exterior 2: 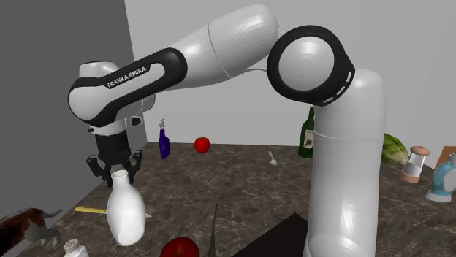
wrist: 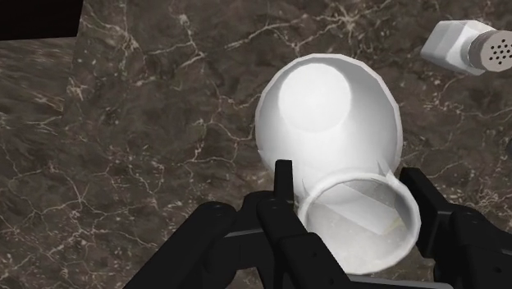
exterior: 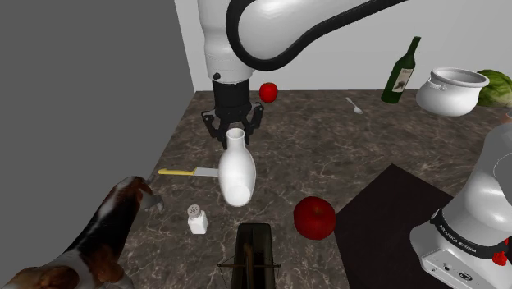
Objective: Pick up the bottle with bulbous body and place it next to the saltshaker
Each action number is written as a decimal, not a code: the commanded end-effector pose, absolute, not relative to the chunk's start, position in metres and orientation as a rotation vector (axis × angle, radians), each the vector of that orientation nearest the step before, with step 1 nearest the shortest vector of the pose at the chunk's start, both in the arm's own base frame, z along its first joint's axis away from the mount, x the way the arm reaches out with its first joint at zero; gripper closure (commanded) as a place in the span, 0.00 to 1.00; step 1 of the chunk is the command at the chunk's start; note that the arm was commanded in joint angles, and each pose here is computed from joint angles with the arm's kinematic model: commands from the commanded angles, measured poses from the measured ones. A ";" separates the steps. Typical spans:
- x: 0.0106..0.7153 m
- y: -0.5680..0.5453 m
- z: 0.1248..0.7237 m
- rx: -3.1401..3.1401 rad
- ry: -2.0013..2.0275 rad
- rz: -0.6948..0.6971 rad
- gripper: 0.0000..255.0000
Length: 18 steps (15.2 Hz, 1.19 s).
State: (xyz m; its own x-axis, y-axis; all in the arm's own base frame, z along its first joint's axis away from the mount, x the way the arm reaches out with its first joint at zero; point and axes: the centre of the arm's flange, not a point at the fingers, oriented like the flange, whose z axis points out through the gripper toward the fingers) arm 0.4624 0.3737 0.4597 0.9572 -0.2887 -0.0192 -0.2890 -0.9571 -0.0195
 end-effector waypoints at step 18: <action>0.463 0.373 0.510 -3.086 0.455 0.024 0.00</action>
State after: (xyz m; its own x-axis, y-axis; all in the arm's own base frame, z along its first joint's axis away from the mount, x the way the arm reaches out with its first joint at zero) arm 0.4630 0.3725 0.5098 0.9572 -0.2887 -0.0187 -0.2890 -0.9571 -0.0201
